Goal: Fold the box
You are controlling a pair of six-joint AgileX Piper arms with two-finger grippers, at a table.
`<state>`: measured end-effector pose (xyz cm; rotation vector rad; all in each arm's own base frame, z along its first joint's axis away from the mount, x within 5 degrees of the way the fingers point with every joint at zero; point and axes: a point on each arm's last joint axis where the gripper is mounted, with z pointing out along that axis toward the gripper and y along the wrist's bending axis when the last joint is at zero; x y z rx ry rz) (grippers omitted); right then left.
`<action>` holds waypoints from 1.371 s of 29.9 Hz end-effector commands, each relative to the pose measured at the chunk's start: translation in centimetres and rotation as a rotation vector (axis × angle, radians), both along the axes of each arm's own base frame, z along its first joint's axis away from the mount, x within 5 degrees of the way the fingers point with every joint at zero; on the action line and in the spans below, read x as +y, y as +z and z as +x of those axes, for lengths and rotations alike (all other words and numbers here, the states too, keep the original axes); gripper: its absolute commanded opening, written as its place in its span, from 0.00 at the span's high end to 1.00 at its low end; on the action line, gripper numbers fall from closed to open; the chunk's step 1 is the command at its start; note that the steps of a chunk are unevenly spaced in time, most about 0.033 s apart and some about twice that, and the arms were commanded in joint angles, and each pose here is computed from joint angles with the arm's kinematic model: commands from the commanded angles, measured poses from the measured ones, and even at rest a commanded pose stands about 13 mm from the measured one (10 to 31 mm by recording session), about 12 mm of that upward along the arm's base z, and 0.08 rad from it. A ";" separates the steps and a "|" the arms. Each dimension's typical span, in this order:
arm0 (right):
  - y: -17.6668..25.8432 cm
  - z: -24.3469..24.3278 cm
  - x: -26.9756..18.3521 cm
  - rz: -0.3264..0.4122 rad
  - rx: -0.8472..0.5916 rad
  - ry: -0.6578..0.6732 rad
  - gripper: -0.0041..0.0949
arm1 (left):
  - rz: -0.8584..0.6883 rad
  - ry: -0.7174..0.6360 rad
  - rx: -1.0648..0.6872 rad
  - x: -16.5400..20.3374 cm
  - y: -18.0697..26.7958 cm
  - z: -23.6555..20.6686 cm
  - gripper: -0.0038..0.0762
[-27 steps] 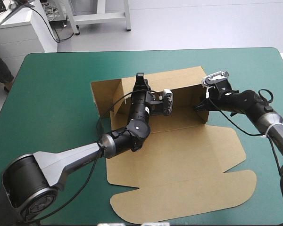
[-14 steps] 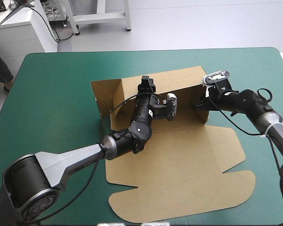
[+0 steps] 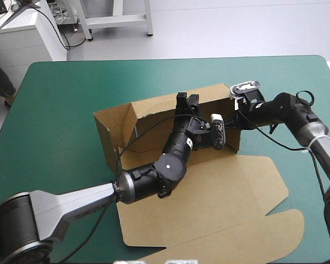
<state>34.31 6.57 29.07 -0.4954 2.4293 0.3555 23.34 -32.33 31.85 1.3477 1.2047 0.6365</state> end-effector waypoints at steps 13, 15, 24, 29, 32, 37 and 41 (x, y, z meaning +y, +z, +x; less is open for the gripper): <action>8.1 -1.5 -1.0 -0.037 0.132 -0.131 0.95 | -0.513 0.109 -0.033 8.1 12.3 -2.8 0.96; 8.7 -1.7 -1.3 -0.078 0.184 -0.140 0.95 | -0.609 0.152 0.020 10.2 13.5 -1.9 0.96; 7.5 -0.2 -0.8 -0.013 0.265 -0.211 0.95 | -0.957 0.468 0.191 19.8 15.1 1.8 0.96; 5.3 1.1 0.0 0.028 0.348 -0.225 0.95 | -1.019 0.601 0.384 23.5 13.3 3.7 0.96; 3.5 2.1 0.8 0.018 0.402 -0.229 0.95 | -1.095 0.648 0.489 25.4 12.4 4.6 0.96; 0.8 3.6 1.4 -0.004 0.465 -0.224 0.95 | -1.146 0.694 0.592 27.8 11.3 5.4 0.96; 0.7 5.0 1.5 -0.005 0.427 -0.222 0.95 | -1.146 0.720 0.635 28.8 10.6 5.6 0.96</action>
